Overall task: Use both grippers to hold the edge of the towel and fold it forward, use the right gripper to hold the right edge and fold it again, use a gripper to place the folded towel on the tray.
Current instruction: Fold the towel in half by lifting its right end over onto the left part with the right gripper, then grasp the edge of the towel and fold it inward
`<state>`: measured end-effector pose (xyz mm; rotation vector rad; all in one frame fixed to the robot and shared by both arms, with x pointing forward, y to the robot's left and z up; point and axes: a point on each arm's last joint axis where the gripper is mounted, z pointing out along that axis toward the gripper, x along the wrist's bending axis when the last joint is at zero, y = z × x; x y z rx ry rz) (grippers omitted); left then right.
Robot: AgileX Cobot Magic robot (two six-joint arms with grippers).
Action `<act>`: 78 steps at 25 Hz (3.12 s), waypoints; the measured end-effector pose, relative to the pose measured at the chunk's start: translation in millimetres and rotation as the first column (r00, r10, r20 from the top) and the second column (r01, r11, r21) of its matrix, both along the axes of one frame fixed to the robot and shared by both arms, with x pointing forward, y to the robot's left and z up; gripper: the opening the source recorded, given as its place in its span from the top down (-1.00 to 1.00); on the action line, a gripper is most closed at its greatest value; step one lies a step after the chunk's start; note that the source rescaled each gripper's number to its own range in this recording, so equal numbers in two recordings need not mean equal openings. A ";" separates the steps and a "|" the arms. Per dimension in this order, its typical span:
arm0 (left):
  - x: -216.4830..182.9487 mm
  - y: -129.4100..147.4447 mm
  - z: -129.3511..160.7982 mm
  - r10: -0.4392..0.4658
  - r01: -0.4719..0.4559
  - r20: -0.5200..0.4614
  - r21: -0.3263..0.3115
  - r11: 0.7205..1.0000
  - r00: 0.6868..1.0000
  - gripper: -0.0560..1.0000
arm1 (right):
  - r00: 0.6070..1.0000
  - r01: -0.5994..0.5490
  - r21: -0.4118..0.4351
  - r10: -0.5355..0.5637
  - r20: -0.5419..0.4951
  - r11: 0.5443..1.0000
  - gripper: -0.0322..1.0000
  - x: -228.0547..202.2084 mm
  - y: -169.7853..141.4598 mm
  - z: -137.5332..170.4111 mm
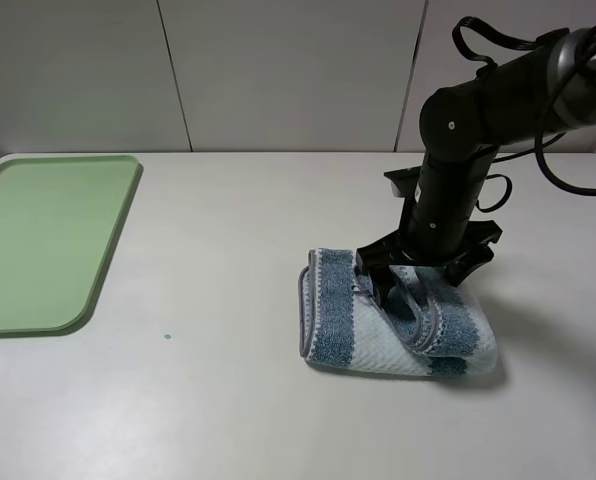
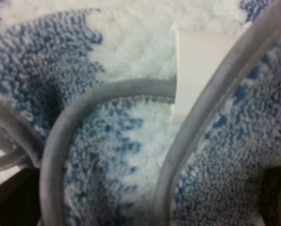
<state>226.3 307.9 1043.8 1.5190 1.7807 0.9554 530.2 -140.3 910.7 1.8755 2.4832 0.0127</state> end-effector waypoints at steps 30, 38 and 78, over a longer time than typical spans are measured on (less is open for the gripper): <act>0.0 0.0 0.0 0.000 0.000 0.000 0.000 1.000 1.000 -0.84 | 0.993 0.072 0.189 -0.088 0.078 0.979 0.94 10.3 23.5 52.4; 0.0 0.0 0.0 0.000 0.000 0.000 0.000 1.000 1.000 -0.84 | 0.992 0.053 0.198 -0.075 0.106 0.979 0.94 2.3 49.0 42.6; 0.0 0.0 0.0 0.000 0.000 0.000 0.000 1.000 1.000 -0.84 | 0.932 -0.182 0.073 0.148 0.332 0.981 -1.00 -110.8 -44.7 201.4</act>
